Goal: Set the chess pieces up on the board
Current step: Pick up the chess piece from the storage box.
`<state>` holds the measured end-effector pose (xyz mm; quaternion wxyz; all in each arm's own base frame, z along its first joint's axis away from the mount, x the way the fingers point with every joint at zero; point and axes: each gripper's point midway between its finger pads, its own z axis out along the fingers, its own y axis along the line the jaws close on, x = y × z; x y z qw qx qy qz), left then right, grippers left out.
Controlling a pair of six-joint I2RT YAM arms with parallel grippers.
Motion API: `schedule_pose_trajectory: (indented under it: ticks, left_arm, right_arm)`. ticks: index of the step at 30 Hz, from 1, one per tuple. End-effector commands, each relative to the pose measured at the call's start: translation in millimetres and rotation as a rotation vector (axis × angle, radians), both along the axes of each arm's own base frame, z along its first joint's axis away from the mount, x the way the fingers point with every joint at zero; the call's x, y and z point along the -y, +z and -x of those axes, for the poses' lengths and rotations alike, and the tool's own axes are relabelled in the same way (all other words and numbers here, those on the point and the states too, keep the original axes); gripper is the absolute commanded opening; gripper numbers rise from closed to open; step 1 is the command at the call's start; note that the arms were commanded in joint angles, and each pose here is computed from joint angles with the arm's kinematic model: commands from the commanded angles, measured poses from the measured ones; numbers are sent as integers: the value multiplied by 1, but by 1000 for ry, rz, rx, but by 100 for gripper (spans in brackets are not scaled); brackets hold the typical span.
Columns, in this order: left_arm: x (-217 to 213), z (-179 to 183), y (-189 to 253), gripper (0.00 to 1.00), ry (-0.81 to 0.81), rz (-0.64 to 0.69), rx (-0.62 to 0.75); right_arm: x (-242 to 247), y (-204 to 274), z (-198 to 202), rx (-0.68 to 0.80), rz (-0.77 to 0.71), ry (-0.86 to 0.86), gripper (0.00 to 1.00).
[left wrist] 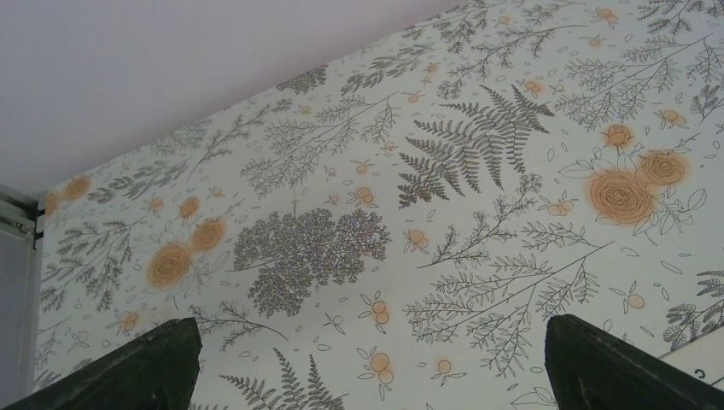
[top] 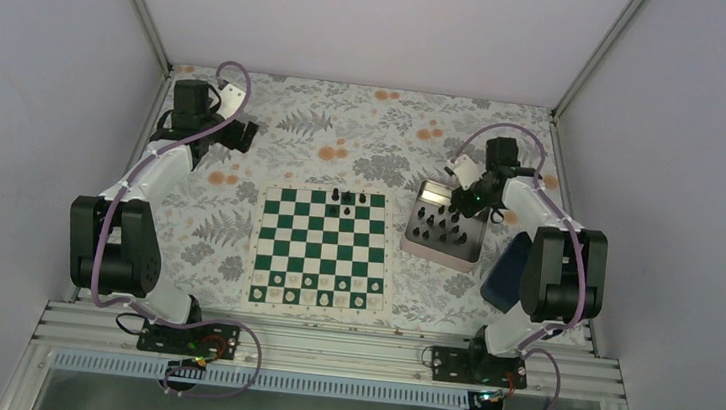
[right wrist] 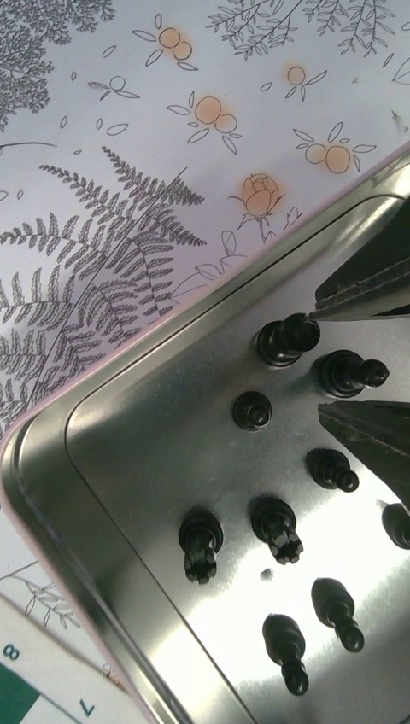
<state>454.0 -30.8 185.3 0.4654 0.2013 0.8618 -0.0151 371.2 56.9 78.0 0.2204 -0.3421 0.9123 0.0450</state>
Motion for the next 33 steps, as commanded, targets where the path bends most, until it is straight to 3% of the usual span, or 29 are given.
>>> schedule_pose_trajectory:
  ticks: [1, 26, 33]
  left_arm:
    - [3, 1, -8, 100, -18, 0, -11]
    - [7, 2, -13, 100, -42, 6, -26]
    - [7, 3, -12, 100, -43, 5, -26]
  right_arm:
    - [7, 6, -16, 43, 11, -20, 27]
    - [13, -35, -14, -32, 32, -18, 27]
    - [9, -31, -16, -32, 4, -12, 12]
